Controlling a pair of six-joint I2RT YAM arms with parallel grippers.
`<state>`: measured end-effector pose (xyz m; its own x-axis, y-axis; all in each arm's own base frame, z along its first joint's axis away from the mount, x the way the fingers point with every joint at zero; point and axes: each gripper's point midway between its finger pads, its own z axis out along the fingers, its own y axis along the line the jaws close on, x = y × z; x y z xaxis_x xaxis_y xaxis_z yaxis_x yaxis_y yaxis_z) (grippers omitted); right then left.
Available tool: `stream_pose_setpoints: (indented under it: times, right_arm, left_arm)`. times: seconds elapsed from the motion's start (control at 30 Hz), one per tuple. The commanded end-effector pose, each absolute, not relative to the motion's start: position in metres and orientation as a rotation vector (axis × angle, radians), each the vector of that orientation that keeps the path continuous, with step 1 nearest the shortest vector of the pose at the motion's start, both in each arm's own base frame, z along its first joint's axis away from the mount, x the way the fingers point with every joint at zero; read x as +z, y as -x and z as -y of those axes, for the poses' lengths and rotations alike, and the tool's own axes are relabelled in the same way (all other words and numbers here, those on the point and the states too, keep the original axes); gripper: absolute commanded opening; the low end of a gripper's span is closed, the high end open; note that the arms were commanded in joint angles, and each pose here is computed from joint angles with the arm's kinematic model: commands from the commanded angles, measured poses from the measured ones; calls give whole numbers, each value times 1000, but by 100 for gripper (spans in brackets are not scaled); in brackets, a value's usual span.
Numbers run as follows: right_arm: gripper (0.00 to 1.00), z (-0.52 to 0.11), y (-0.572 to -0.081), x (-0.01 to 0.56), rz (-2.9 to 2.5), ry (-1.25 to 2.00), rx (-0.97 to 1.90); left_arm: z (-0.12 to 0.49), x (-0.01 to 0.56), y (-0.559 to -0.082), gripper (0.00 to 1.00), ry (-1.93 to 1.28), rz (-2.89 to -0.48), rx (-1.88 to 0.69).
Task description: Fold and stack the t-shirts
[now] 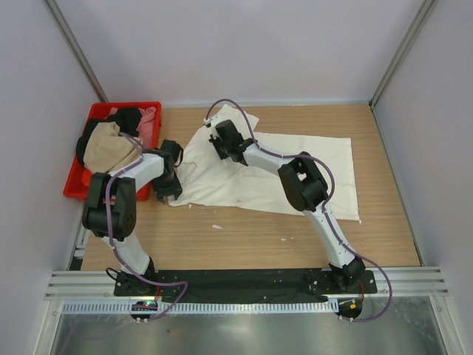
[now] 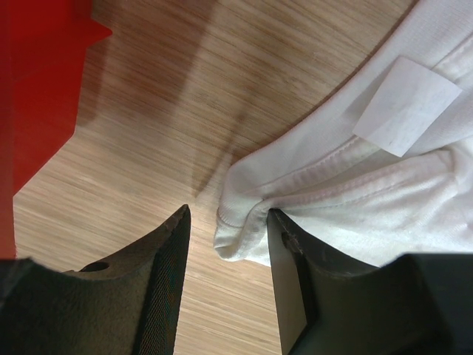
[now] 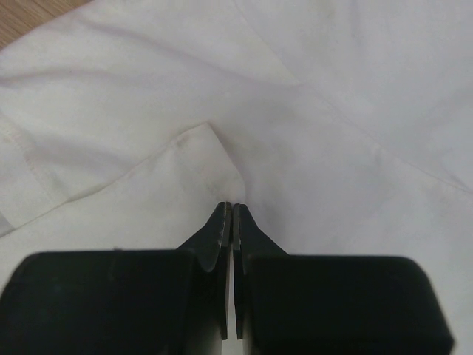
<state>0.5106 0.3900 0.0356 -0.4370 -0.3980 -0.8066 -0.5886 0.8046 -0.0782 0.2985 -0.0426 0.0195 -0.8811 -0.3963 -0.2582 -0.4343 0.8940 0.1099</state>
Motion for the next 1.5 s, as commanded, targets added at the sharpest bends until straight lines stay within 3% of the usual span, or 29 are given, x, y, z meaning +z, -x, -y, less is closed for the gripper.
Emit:
stream_pose_setpoints:
  times: [0.0, 0.2, 0.37, 0.4, 0.47, 0.8, 1.13, 1.3, 1.33, 1.47]
  right_arm:
    - [1, -393, -531, 115, -1922, 599, 282]
    - [1, -393, -531, 125, -1887, 568, 295]
    - [13, -399, -529, 128, -1877, 601, 325]
    - [13, -401, -528, 126, -1880, 608, 330]
    - [1, -404, -527, 120, -1893, 630, 343]
    - [1, -369, -551, 123, -1894, 410, 130]
    - [1, -364, -543, 111, -1921, 376, 135]
    - [18, -373, -535, 112, -1954, 440, 188]
    - [25, -370, -530, 111, -1982, 454, 185]
    - [32, -358, -519, 164, -1988, 394, 193]
  left_arm:
    - [37, 25, -302, 47, 606, -2814, 306]
    - [38, 26, -303, 48, 601, -2809, 316]
    - [40, 28, -305, 48, 597, -2806, 314]
    - [40, 28, -305, 48, 595, -2805, 313]
    - [41, 28, -306, 48, 593, -2803, 313]
    - [35, 34, -308, 50, 594, -2787, 361]
    - [26, 72, -328, 52, 576, -2687, 421]
    - [24, 107, -338, 53, 564, -2622, 416]
    - [31, 113, -340, 53, 547, -2607, 383]
    - [77, 119, -343, 54, 479, -2613, 87]
